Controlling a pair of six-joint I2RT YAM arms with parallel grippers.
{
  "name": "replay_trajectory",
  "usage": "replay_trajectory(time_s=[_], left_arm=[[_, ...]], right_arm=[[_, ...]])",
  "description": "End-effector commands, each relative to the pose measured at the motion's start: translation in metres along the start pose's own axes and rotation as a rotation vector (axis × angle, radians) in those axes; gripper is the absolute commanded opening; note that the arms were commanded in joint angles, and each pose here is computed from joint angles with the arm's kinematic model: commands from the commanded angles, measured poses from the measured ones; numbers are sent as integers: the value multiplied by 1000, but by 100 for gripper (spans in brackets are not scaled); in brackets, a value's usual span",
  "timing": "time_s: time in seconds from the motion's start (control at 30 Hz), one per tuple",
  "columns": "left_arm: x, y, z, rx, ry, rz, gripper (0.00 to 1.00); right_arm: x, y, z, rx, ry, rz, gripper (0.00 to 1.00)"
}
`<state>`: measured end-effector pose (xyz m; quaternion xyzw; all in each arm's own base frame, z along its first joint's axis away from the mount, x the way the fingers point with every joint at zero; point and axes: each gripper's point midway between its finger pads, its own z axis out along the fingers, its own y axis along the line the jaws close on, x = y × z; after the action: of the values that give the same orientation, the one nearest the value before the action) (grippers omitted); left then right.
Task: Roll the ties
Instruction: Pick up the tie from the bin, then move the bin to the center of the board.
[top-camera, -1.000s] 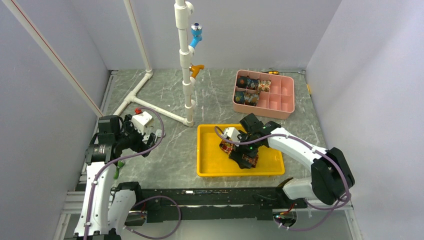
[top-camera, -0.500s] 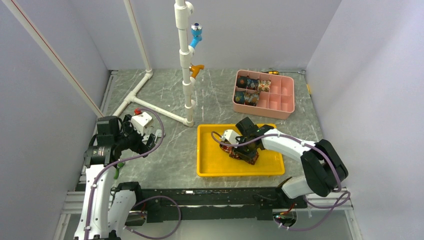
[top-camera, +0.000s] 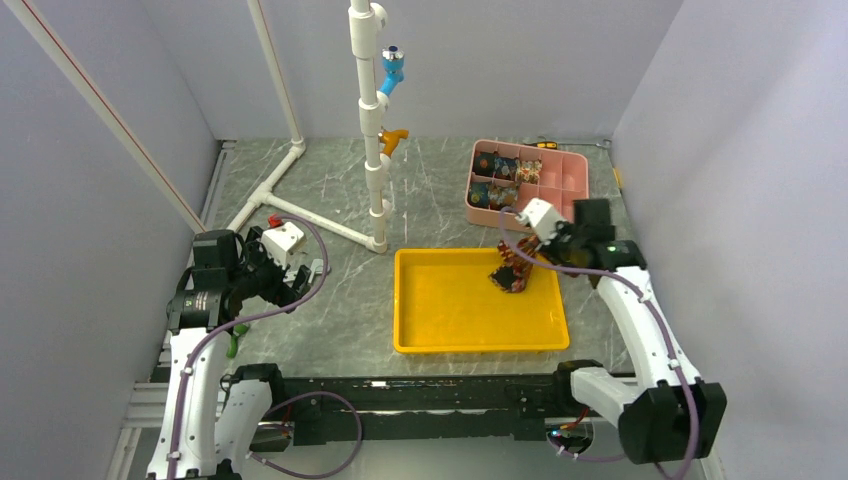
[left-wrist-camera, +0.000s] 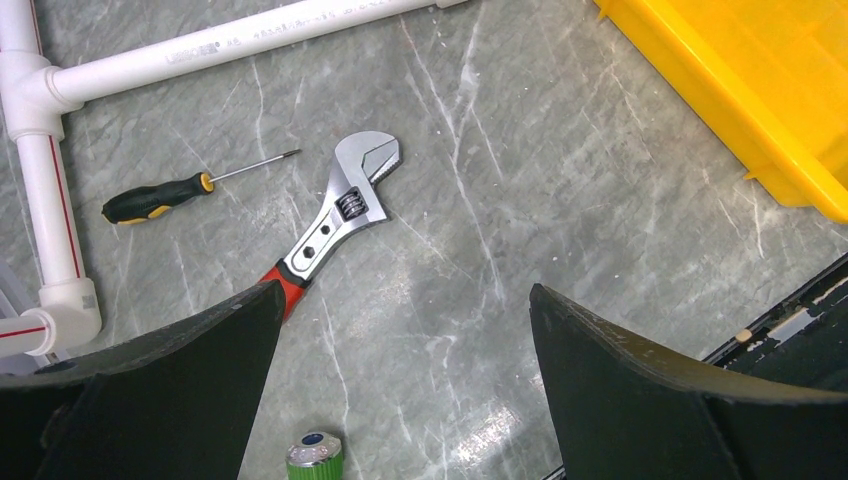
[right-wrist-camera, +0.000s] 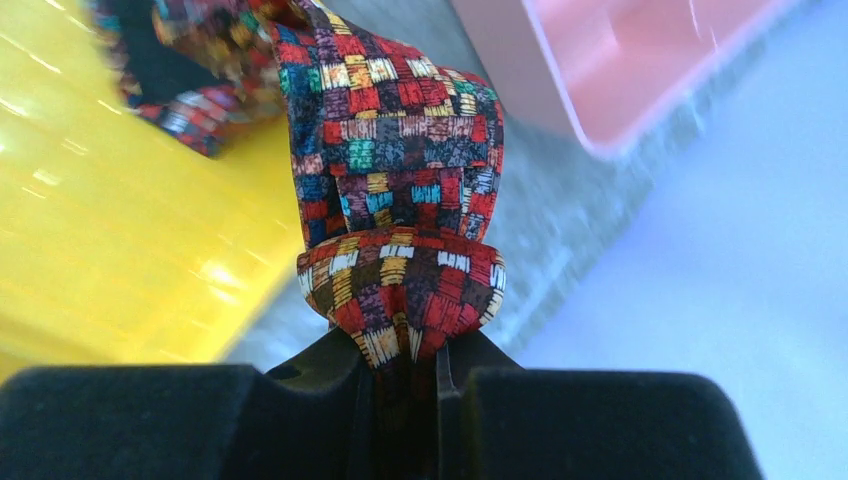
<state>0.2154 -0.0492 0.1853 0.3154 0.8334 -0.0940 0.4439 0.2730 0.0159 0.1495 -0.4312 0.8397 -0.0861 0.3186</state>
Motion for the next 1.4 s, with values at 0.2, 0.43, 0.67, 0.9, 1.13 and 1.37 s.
replay_trajectory(time_s=[0.2,0.43,0.67,0.9,1.13,1.37], left_arm=[[-16,0,0,4,-67,27,99],[-13,2,-1,-9,-56,23,99],[-10,5,-6,-52,-50,39,99],[-5,6,-7,-66,-41,32,99],[-14,2,-14,-65,-63,1,99],[-34,8,-23,-93,-88,-64,99]], right_arm=[[154,-19,0,-174,313,36,0],[138,45,32,-416,195,91,70],[138,42,63,-411,221,158,86],[119,61,82,-518,122,240,40],[67,107,69,-636,34,96,26],[8,139,77,-681,-32,18,16]])
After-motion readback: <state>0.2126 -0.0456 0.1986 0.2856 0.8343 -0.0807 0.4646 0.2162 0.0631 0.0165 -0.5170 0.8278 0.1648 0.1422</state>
